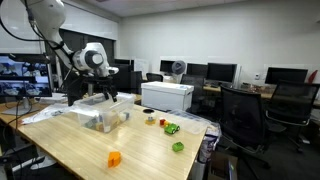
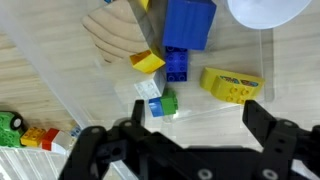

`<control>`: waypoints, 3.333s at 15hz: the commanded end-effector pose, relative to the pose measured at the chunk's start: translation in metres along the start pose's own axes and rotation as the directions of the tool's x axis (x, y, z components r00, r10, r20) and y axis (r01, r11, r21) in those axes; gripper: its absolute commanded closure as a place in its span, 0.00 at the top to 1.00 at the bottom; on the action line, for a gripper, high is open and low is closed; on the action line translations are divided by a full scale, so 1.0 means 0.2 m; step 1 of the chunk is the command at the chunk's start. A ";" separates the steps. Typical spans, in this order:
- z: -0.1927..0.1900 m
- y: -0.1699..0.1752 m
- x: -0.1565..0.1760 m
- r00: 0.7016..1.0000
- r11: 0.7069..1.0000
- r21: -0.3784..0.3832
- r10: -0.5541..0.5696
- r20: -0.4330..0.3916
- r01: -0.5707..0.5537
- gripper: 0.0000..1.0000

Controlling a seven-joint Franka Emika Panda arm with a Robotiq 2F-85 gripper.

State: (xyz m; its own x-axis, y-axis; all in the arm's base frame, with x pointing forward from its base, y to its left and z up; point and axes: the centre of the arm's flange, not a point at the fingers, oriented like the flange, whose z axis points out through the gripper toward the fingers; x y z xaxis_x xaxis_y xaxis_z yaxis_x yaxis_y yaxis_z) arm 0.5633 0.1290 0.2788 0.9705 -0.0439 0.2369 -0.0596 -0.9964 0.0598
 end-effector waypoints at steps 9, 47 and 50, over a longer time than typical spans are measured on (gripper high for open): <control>-0.76 0.20 0.19 0.952 0.976 0.101 0.211 -0.222 -0.193 1.00; 0.50 1.57 -0.79 0.624 0.618 -0.353 0.773 0.113 -0.702 1.00; 0.53 1.54 -0.77 0.637 0.629 -0.353 0.763 0.110 -0.692 1.00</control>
State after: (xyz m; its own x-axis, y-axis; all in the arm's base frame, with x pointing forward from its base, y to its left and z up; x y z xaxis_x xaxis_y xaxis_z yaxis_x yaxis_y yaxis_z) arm 0.4157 -0.1819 0.1677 0.5810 -0.8105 0.0741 -0.8025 -0.5554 0.2178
